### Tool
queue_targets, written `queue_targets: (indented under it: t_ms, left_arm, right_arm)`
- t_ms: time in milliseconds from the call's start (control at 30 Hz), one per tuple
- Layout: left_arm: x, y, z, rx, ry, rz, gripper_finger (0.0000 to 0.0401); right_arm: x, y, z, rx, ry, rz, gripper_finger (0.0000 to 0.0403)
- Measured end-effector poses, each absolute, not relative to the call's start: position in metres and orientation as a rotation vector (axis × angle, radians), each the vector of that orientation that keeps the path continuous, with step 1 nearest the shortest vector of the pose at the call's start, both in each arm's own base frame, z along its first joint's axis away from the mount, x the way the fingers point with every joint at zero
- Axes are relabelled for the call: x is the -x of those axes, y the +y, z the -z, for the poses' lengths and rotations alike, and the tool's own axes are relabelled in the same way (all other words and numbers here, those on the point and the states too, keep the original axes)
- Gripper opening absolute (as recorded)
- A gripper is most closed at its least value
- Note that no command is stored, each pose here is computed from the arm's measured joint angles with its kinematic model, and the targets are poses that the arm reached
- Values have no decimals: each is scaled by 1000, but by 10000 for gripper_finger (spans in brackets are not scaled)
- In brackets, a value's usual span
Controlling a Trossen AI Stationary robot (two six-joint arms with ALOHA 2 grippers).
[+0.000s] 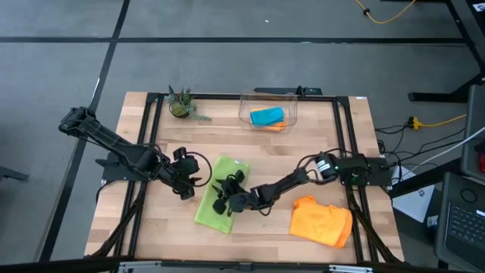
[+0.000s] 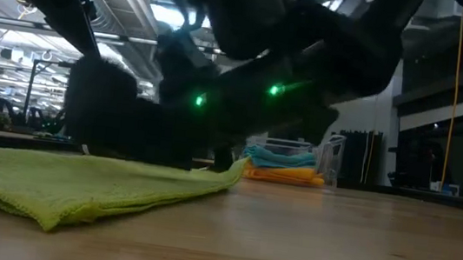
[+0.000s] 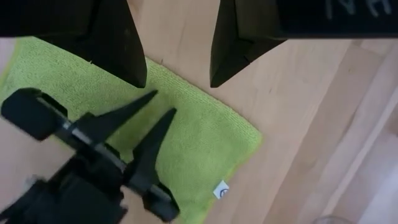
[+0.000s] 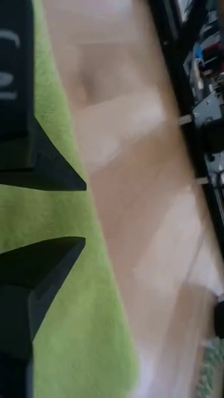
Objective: Fold microfiber towels
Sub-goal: Fold the green towel on the table
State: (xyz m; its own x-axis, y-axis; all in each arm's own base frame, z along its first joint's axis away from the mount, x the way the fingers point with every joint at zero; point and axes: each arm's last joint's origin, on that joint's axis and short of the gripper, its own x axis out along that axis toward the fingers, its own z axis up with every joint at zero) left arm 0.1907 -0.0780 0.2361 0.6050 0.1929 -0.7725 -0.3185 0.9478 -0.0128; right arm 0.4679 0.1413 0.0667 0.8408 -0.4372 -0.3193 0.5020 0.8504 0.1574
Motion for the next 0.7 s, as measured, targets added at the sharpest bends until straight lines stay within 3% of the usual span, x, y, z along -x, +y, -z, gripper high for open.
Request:
queue_targets:
  t_ms: [100,333,567,700]
  left_arm:
    - [-191,-78,-236,154,872,-300,170]
    - [-191,-78,-236,153,872,-300,170]
    - [-191,-77,-236,154,863,-315,170]
    - [-191,-78,-237,145,856,-304,170]
  right_arm:
    - [-468,143,-54,-178,334,437,132]
    - [-475,128,-55,-46,445,50,132]
    - [-478,111,-71,-57,459,53,132]
    - [-472,112,-121,-43,451,95,132]
